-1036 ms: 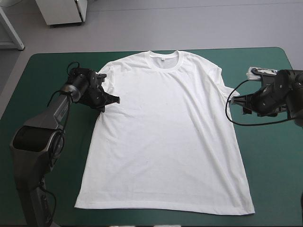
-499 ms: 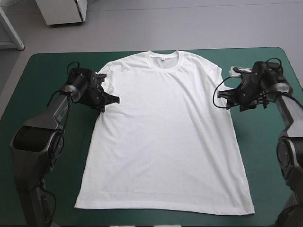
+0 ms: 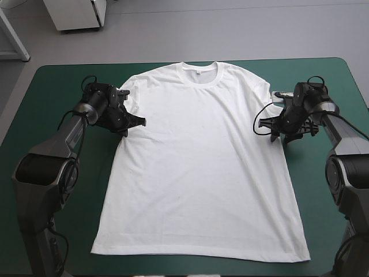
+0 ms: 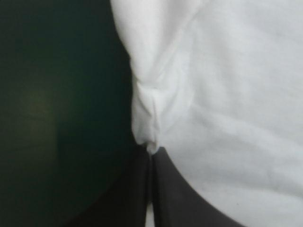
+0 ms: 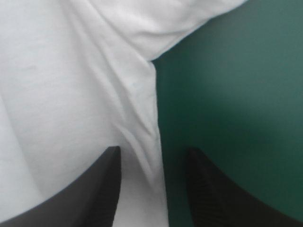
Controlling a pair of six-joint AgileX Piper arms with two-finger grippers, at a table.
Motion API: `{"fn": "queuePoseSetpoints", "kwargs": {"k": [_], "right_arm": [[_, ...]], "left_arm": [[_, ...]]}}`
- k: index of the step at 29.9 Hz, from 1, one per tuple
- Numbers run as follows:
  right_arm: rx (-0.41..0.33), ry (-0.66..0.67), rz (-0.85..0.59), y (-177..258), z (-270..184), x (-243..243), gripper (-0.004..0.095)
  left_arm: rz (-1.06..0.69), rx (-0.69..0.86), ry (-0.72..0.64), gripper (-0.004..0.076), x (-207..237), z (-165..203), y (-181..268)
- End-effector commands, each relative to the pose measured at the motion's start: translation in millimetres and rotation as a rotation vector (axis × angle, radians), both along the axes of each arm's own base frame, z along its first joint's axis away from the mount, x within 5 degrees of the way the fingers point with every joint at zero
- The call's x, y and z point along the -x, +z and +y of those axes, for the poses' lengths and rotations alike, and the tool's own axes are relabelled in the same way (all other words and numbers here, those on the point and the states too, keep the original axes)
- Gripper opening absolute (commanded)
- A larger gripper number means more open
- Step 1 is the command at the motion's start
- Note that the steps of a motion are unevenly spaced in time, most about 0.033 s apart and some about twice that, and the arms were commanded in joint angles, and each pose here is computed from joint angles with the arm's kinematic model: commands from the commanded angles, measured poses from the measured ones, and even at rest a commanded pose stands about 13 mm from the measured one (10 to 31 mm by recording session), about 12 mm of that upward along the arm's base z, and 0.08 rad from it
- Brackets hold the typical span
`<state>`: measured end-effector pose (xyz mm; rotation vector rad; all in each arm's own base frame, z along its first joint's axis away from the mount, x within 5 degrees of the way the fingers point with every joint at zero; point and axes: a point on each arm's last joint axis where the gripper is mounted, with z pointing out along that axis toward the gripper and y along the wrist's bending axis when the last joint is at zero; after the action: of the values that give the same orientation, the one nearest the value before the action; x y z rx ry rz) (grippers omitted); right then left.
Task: Fold the cloth
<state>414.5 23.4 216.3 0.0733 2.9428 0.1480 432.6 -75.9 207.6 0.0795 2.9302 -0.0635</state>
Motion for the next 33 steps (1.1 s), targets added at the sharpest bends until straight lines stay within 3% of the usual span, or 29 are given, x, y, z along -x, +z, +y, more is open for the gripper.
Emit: {"fn": "queuePoseSetpoints", "kwargs": {"k": [1,6,10,14,18,26,33], "right_arm": [[-0.029,0.024,-0.047,11,16,-2,0.0344],[0.014,0.063,0.040,-11,38,0,0.0222],[0.021,0.067,0.065,-15,44,2,-0.0021],[0.063,0.083,0.072,-3,40,3,-0.0015],[0.052,0.081,-0.034,38,40,4,-0.0015],[0.024,0.082,-0.292,140,37,27,-0.0015],[0.030,0.099,-0.388,186,31,60,-0.0015]], "left_arm": [[-0.038,-0.023,-0.003,-0.0022,-3,4,0],[-0.034,-0.022,-0.003,-0.0022,-2,4,0],[-0.023,-0.025,-0.010,-0.0022,-1,4,0],[-0.024,-0.026,-0.012,-0.0022,-1,4,1],[-0.066,-0.016,-0.019,-0.0022,1,4,22],[-0.278,0.000,-0.062,-0.0022,19,7,117],[-0.449,0.047,-0.060,-0.0022,50,10,193]]}}
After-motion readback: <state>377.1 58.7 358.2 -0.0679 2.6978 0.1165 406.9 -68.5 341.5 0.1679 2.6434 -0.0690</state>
